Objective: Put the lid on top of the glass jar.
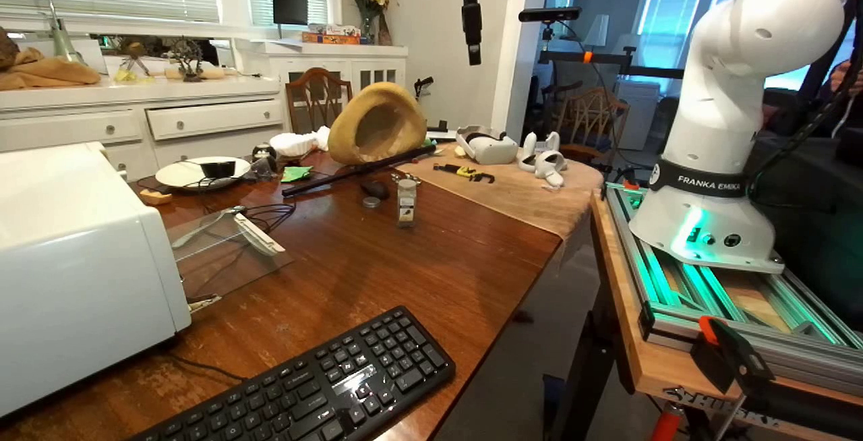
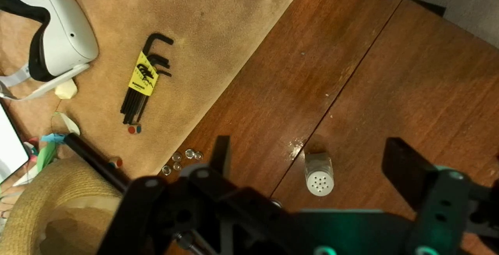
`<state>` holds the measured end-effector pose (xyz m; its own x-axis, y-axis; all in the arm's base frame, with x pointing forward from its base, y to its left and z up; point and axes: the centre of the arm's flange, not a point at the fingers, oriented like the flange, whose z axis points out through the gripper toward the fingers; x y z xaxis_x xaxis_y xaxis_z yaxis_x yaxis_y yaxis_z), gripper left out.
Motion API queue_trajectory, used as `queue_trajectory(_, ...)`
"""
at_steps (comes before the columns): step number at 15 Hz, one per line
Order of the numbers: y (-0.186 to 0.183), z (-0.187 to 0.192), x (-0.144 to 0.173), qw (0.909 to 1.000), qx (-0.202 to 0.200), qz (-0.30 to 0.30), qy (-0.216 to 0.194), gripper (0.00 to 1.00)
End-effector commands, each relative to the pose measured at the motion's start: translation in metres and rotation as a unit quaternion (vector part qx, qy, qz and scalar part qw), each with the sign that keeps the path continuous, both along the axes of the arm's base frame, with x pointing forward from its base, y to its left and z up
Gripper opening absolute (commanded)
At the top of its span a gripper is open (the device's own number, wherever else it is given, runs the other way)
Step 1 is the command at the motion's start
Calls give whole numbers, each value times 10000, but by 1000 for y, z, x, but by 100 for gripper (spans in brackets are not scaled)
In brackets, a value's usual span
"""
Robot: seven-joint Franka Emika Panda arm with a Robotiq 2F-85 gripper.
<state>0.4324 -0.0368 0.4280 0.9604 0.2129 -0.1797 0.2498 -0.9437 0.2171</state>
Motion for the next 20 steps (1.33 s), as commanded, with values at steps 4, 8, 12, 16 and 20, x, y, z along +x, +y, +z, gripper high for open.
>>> queue_trajectory(4, 26, -56, 99, 9882, 41, -1458, -470, 100)
queue_trajectory(8, 7, -91, 168, 9770, 335, -2104, -107, 100)
queue_trajectory(12, -21, -143, 224, 9549, 1011, -2765, 385, 100)
queue_trajectory(16, -44, -186, 247, 9303, 953, -3542, -34, 100)
queue_trajectory(20, -51, -212, 246, 9131, 498, -3929, -974, 100)
